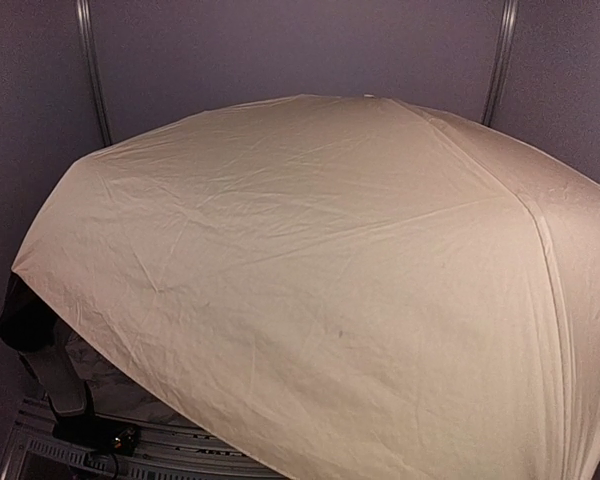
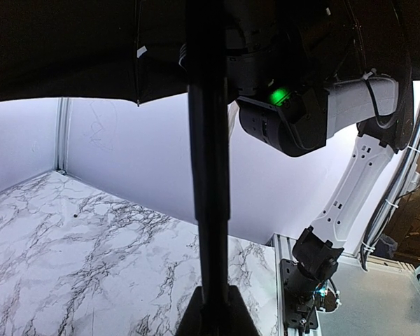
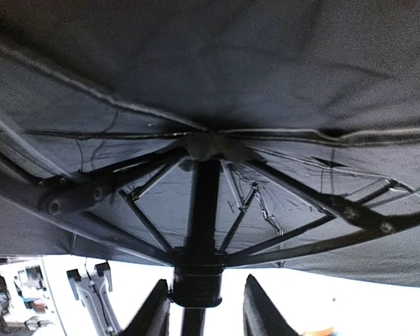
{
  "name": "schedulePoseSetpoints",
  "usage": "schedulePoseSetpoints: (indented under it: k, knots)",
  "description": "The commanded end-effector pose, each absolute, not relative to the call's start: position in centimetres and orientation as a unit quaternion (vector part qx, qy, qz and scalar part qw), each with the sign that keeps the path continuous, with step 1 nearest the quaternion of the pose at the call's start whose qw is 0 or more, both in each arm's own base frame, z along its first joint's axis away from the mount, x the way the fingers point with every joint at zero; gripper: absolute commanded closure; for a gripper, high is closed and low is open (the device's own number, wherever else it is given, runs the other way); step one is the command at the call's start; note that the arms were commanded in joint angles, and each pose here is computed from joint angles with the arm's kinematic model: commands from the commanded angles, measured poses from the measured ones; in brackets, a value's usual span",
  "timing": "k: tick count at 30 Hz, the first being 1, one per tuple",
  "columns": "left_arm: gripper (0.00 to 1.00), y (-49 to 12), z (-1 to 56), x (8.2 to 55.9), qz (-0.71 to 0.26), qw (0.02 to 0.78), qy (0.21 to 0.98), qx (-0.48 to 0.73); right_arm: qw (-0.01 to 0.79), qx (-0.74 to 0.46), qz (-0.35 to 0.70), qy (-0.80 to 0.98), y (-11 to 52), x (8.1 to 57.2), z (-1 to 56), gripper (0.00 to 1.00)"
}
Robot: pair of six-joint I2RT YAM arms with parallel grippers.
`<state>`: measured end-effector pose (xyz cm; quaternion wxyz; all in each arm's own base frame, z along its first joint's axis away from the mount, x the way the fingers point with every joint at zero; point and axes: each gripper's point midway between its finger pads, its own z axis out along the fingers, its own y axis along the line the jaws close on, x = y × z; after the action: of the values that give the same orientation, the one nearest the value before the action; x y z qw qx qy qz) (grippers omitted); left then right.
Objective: Put away the umbrella
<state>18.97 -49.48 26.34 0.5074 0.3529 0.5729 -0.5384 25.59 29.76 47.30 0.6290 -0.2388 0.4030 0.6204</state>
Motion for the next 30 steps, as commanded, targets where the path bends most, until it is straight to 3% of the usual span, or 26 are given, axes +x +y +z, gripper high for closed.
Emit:
schedulePoseSetpoints:
  k: [1,7,18,19,24,30]
  knots:
    - [1.0,-49.1,29.3,18.6,-0.553,0.534,0.53,0.359,0.638,-0.241,0.615,0.396,29.2,25.3,48.1,0.75]
    - [1.0,-49.2,29.3,18.5,-0.557,0.529,0.529,0.36,0.641,-0.241,0.616,0.389,29.1,25.1,48.2,0.99]
    - [1.0,-48.2,32.0,17.7,-0.638,0.463,0.508,0.348,0.663,-0.248,0.588,0.391,28.3,25.5,48.5,1.0]
    - [1.0,-48.1,32.2,17.7,-0.644,0.457,0.508,0.344,0.665,-0.249,0.585,0.392,28.3,25.5,48.5,0.99]
    - [1.0,-48.5,32.7,17.1,-0.663,0.433,0.498,0.354,0.661,-0.262,0.579,0.399,28.7,25.6,48.6,0.76]
    - [1.0,-48.8,32.2,17.4,-0.66,0.431,0.504,0.352,0.661,-0.262,0.575,0.405,28.7,25.6,48.6,0.74]
